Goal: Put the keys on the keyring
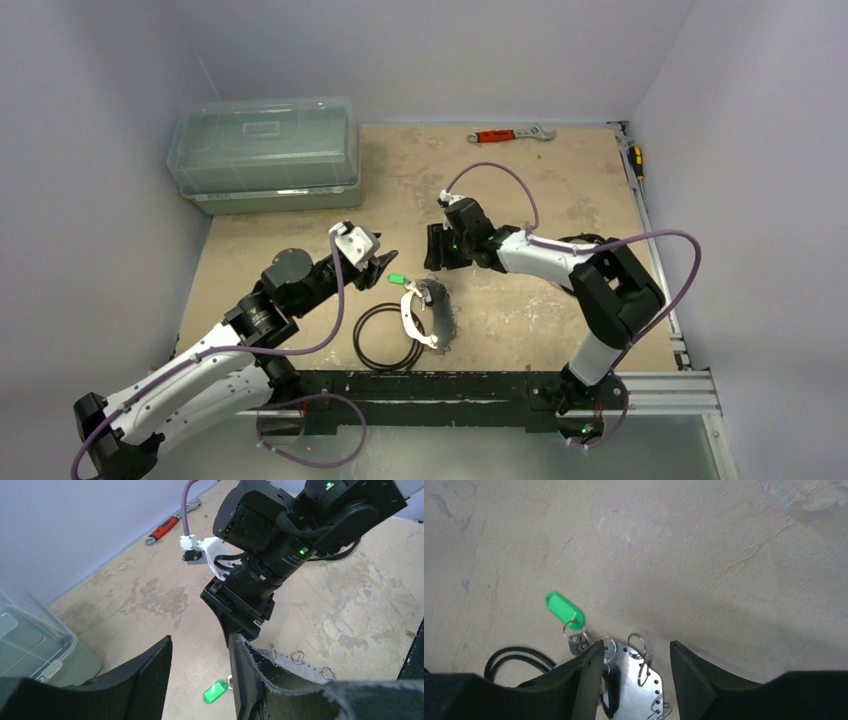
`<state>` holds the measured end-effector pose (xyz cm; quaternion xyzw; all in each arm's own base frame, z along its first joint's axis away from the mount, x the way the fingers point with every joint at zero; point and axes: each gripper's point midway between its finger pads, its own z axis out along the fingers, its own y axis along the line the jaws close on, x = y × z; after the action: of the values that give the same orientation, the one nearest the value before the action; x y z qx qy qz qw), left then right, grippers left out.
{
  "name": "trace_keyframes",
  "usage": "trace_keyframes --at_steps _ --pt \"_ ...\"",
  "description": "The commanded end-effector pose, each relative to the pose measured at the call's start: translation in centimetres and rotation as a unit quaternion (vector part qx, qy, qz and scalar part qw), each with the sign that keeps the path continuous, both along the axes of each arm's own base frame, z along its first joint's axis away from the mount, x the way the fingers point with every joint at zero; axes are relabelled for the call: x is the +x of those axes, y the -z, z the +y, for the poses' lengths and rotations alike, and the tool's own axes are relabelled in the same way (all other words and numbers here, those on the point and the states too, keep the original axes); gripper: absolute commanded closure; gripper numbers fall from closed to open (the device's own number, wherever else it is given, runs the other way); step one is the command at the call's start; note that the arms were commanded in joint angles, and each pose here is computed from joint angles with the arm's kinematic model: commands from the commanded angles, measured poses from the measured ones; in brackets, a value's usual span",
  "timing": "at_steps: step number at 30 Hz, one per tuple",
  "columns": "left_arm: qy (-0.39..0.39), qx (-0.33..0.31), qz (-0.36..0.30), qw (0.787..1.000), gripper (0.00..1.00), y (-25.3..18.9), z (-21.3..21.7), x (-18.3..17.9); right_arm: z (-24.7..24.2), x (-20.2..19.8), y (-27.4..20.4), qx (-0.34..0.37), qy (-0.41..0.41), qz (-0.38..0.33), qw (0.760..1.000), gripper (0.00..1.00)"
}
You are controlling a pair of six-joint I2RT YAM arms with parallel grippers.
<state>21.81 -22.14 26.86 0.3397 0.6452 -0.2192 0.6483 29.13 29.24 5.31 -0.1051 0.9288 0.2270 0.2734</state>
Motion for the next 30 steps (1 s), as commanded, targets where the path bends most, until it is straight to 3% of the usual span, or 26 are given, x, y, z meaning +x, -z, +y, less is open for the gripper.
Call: trace_keyframes --at_steps 1,9,15,30 --pt "-0.002 -0.026 -0.011 1.0 0.56 -2.2 0.0 0.1 1.9 2.2 -1.9 0.054 -0.014 -0.015 0.998 0.47" --pt "0.017 -0.024 -0.008 1.0 0.58 -2.0 -0.5 -0.3 2.3 0.2 1.1 0.055 -0.027 0.056 0.997 0.54" --pt "0.022 -0.022 -0.005 0.999 0.59 -1.8 -0.8 -0.4 2.0 -0.8 1.2 0.058 -0.029 0.071 0.995 0.55" --pt "0.027 -0.021 -0.003 0.999 0.62 -1.6 -0.9 -0.4 1.6 -1.7 1.7 0.054 -0.04 0.078 0.995 0.79"
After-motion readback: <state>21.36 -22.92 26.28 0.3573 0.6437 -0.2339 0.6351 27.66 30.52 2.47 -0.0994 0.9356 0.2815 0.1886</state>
